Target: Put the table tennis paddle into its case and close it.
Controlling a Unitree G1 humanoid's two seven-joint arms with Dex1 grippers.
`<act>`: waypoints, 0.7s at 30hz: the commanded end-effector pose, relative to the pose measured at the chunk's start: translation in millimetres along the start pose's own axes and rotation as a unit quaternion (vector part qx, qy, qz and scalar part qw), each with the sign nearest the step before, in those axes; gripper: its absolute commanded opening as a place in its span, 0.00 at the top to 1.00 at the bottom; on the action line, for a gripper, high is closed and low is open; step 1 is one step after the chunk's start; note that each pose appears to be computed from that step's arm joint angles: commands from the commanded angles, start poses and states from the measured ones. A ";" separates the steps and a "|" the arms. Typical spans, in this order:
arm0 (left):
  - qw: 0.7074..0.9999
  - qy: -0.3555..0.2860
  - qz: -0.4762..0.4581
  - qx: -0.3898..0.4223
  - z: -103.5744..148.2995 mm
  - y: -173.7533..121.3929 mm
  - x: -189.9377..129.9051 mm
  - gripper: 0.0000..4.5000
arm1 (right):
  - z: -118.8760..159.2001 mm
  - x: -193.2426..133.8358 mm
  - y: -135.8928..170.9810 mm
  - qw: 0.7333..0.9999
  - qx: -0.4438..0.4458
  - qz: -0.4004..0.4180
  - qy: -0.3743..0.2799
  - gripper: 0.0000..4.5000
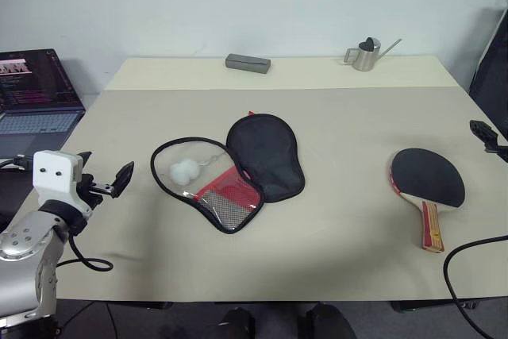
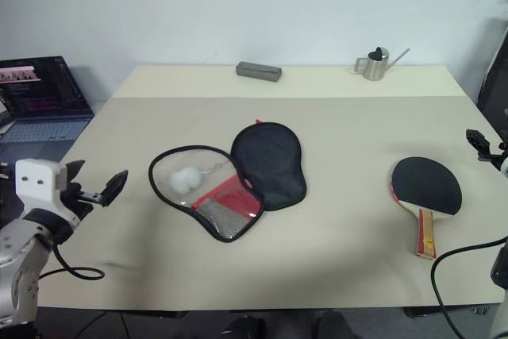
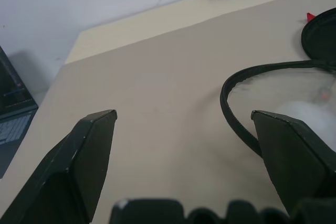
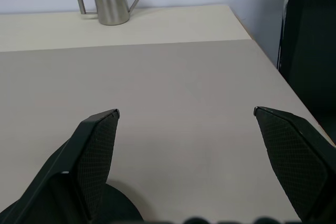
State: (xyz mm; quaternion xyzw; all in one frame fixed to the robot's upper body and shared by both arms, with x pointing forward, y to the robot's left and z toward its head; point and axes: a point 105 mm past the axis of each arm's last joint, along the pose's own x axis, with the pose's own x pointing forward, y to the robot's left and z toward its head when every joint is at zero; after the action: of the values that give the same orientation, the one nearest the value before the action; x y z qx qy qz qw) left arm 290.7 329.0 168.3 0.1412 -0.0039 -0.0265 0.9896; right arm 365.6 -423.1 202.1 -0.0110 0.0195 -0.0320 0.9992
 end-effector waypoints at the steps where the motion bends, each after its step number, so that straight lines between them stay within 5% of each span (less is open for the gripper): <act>1: 0.999 -0.030 0.019 0.007 13.4 15.4 -5.7 0.01 | 20.7 -5.8 -9.3 0.999 -0.014 -0.012 -0.029 0.00; 12: 0.996 -0.019 0.084 0.007 3.3 51.8 -21.2 0.01 | 6.3 2.5 11.3 0.999 -0.019 0.030 -0.029 0.00; 21: 0.997 -0.039 0.068 -0.003 13.4 47.1 -13.6 0.01 | 15.5 21.1 65.2 0.988 -0.010 0.148 -0.053 0.00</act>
State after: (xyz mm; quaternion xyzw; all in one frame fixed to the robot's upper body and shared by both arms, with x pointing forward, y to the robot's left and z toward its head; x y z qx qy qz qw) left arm 279.8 371.6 173.9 0.1203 -0.0230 0.0417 0.9916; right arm 388.1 -368.5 187.3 -0.0123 0.0091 0.0864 0.9961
